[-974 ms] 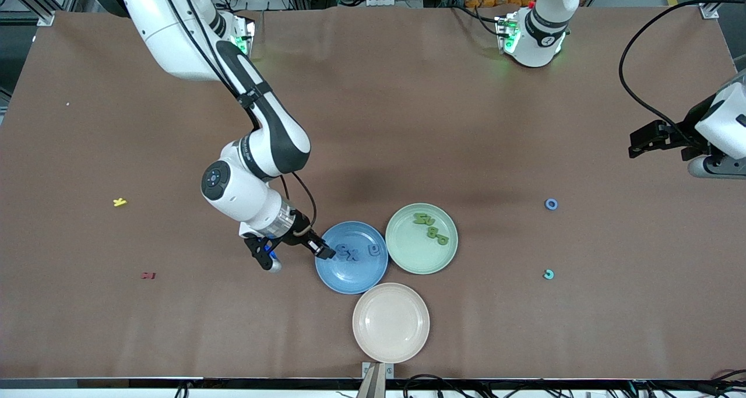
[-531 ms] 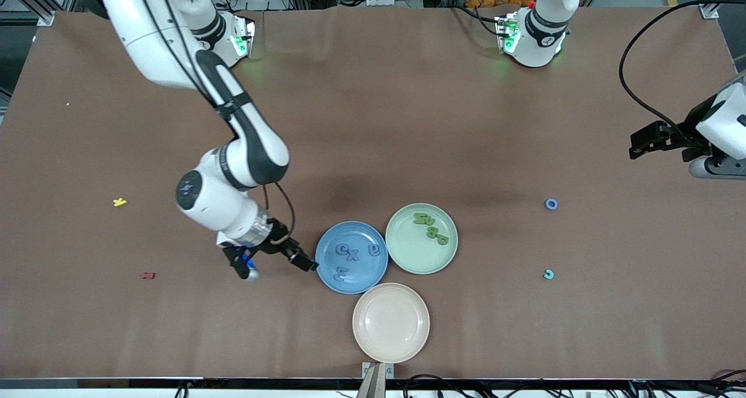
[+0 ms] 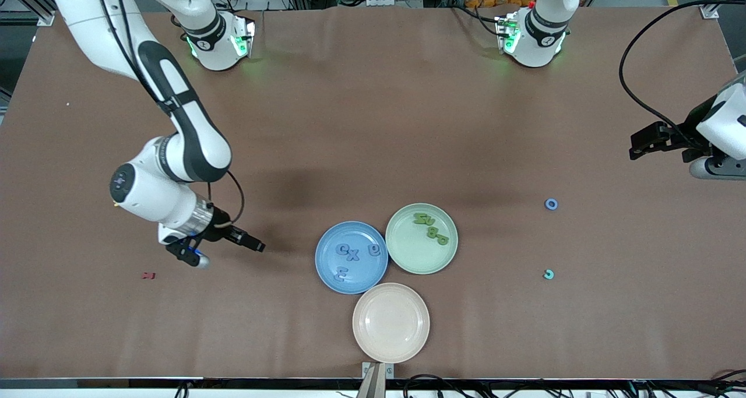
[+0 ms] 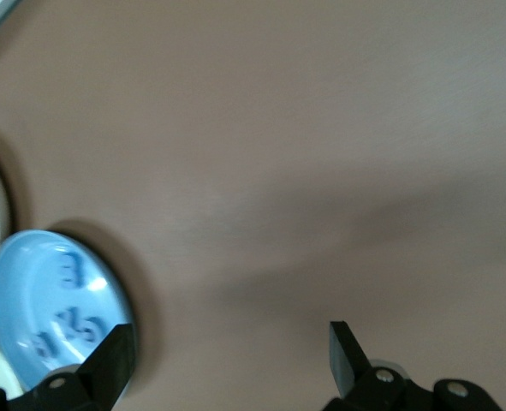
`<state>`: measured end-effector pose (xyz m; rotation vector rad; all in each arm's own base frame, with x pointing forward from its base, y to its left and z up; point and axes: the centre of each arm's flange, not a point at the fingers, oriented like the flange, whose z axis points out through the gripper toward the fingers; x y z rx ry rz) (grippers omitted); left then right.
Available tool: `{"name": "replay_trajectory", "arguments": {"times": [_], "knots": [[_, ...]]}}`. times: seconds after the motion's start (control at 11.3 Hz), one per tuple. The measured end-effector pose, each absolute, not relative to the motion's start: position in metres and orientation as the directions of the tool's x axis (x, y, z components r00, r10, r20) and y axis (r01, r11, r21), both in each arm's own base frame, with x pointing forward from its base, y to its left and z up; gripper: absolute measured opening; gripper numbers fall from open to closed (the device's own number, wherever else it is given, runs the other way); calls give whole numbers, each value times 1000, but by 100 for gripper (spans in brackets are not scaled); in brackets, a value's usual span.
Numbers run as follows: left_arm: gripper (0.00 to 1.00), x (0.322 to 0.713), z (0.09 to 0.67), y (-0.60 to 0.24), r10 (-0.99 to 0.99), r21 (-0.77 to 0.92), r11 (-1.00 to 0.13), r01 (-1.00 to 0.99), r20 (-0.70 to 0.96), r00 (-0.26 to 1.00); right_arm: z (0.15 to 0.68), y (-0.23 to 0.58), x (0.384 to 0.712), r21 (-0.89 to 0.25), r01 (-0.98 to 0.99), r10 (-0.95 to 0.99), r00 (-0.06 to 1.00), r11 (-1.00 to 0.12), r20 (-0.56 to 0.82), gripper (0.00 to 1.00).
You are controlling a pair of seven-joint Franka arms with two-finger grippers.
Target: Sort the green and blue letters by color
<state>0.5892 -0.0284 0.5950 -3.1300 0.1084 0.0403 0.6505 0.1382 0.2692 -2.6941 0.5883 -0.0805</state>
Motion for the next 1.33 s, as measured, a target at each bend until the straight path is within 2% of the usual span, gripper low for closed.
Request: {"name": "replay_trajectory", "arguments": {"times": [0.44,0.71,1.06,1.33], "knots": [[100,591,592,-28,-69,-7,-998,-69,-26,997,294,27,629,-273,-180,-209,974,-945,83,100],[100,592,592,-29,-68,8,-998,-68,-25,997,348,20,614,-164,-59,-74,993,-985,88,100],[100,592,591,-29,-67,10,-998,-67,-26,997,411,14,591,-78,8,3,998,-997,63,100],[100,592,591,-29,-67,10,-998,-67,-26,997,474,8,587,-47,24,24,1000,-999,-4,100]]}}
